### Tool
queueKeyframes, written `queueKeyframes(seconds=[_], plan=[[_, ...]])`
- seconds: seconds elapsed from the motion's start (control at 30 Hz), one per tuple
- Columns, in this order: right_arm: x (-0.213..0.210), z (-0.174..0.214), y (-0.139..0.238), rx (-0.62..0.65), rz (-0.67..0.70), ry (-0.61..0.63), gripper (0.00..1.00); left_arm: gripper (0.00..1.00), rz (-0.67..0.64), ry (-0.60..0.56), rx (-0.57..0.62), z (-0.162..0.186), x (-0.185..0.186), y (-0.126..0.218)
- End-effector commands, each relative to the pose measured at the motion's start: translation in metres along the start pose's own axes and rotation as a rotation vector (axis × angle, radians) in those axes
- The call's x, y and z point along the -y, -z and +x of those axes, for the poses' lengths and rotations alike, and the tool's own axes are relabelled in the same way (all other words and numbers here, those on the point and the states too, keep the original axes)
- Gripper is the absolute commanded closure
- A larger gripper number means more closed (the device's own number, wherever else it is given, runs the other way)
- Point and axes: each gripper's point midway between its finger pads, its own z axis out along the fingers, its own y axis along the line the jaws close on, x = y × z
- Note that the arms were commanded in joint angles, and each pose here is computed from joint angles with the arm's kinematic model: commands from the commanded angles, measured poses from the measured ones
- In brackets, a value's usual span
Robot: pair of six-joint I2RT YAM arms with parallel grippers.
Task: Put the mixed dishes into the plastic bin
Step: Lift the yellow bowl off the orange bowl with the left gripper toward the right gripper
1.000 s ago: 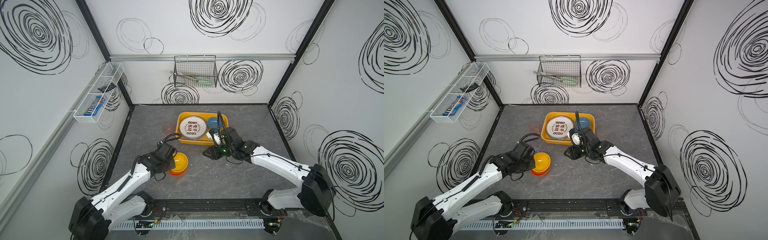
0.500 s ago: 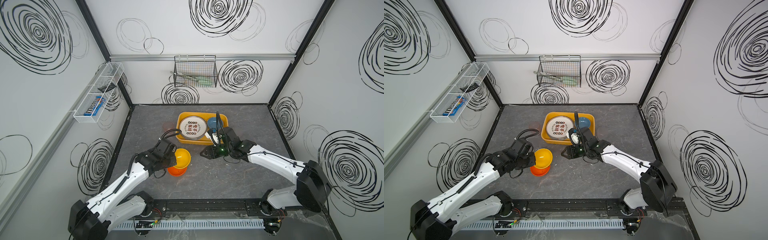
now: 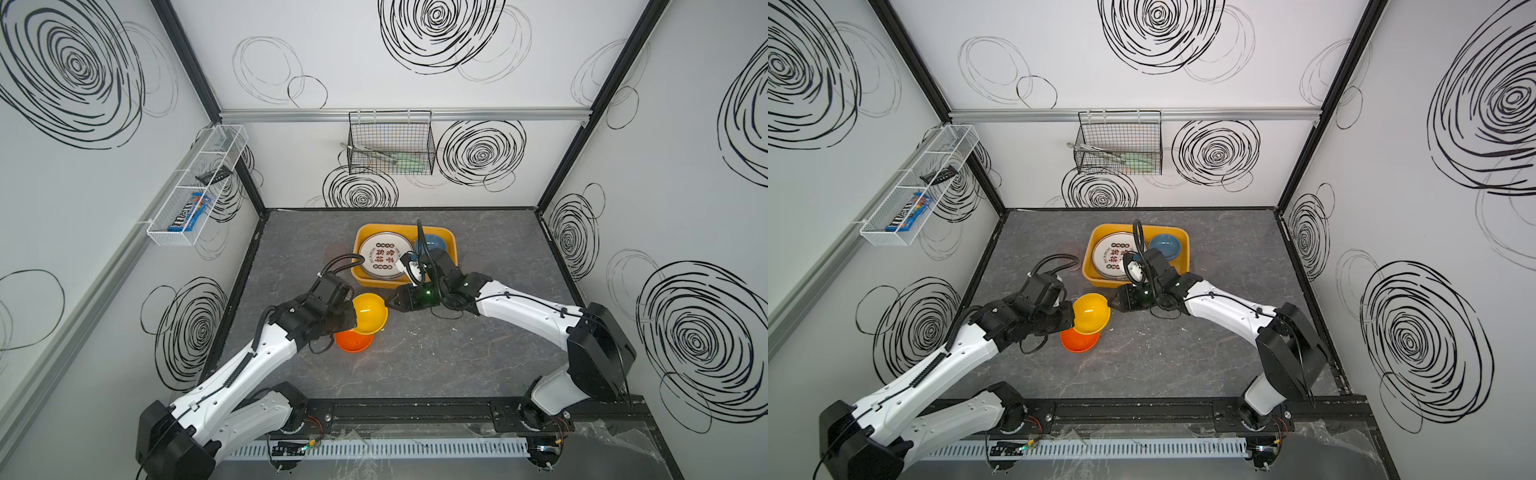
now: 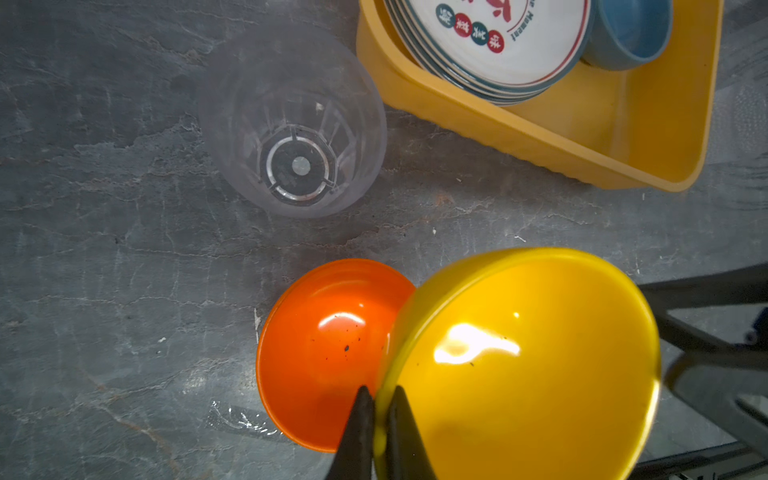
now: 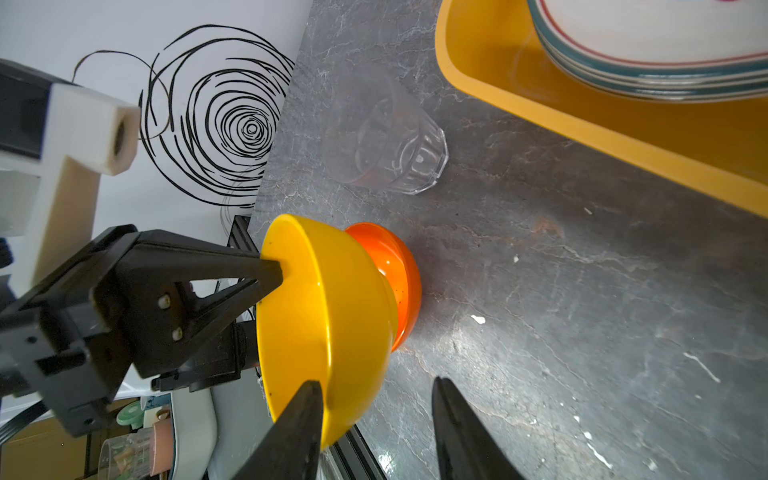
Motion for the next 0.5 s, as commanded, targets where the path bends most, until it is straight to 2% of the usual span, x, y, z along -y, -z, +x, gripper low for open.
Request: queueKeyframes(seconds=[0.0,0.2,0.4,0.47], plan=[[-0.015,-0.01,-0.004,0.016,-0.027,0.008,0.53,1.0,0.071,-0.01,0.051,-0.017,0.021,0.01],[-0.01,-0.01,-0.013,-0.002,-0.003,-0.003,0.56,1.0,0.088,-0.012,0.051,-0.019,0.027,0.01],[-0.001,-0.008,-0.019,-0.015,0.04,-0.015,0.68,0.98,0.099,-0.013,0.045,-0.019,0.031,0.01],[0.001,-0.009,-0.018,-0.008,0.058,-0.014,0.73,0.92,0.102,-0.013,0.046,-0.019,0.032,0.01]])
